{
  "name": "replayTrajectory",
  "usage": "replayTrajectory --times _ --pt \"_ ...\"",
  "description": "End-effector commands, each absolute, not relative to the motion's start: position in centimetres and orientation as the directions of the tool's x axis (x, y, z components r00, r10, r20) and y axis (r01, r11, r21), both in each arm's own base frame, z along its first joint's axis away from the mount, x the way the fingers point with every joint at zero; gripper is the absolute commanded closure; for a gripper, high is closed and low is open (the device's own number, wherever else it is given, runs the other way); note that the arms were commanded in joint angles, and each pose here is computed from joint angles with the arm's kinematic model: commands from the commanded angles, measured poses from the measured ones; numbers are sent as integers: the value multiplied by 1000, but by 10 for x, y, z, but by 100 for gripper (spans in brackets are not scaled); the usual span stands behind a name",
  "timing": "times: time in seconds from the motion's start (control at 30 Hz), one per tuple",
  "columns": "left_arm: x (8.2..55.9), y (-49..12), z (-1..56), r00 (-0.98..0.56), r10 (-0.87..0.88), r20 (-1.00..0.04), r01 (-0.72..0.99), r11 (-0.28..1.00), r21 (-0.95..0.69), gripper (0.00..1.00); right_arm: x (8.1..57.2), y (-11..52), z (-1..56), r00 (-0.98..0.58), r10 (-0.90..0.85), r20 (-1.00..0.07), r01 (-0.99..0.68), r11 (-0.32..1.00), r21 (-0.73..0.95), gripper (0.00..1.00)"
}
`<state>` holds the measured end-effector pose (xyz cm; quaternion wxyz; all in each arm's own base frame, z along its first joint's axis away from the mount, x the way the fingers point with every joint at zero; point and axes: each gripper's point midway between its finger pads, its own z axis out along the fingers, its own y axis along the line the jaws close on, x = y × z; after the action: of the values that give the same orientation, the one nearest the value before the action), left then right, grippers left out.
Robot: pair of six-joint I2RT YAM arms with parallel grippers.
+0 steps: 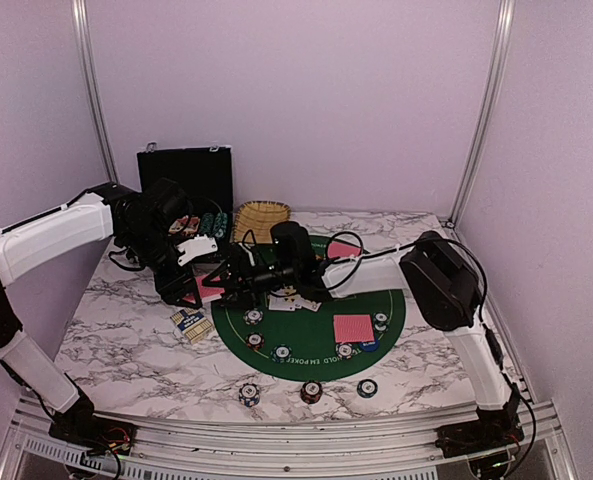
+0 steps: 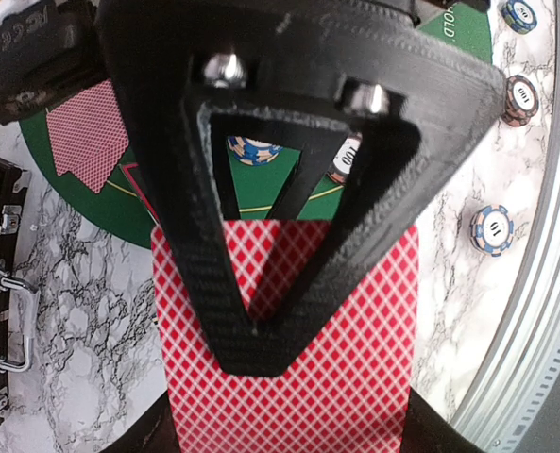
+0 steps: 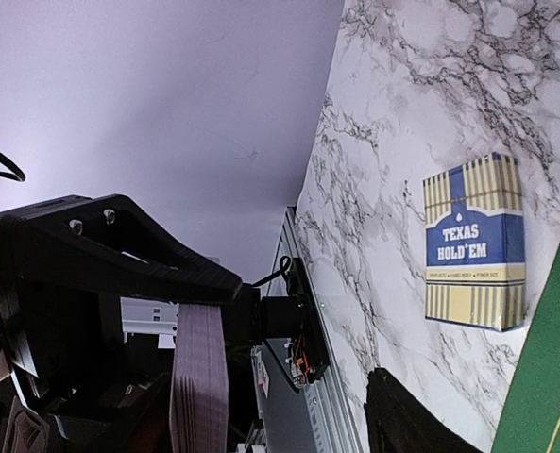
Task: Distribute texas hold em gaming equipment
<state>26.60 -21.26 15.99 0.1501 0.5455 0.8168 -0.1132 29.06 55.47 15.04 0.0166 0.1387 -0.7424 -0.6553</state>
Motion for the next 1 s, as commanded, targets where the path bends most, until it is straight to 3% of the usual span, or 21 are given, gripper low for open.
replayTrajectory --times 0.0,0.2,0.57,0.97 --pt "268 -214 171 -356 852 -385 925 379 -17 100 294 543 165 -964 -206 -166 -188 92 978 38" --pt "268 -213 170 -357 852 -382 925 380 -16 100 289 537 173 -966 -200 -167 -183 65 981 49" --pt "267 -210 165 -358 859 -365 925 381 -11 100 292 526 209 -961 -174 -215 -221 20 975 82" --pt "268 -208 161 -360 864 -353 924 383 -5 100 294 516 224 -964 -150 -219 -221 -4 975 100"
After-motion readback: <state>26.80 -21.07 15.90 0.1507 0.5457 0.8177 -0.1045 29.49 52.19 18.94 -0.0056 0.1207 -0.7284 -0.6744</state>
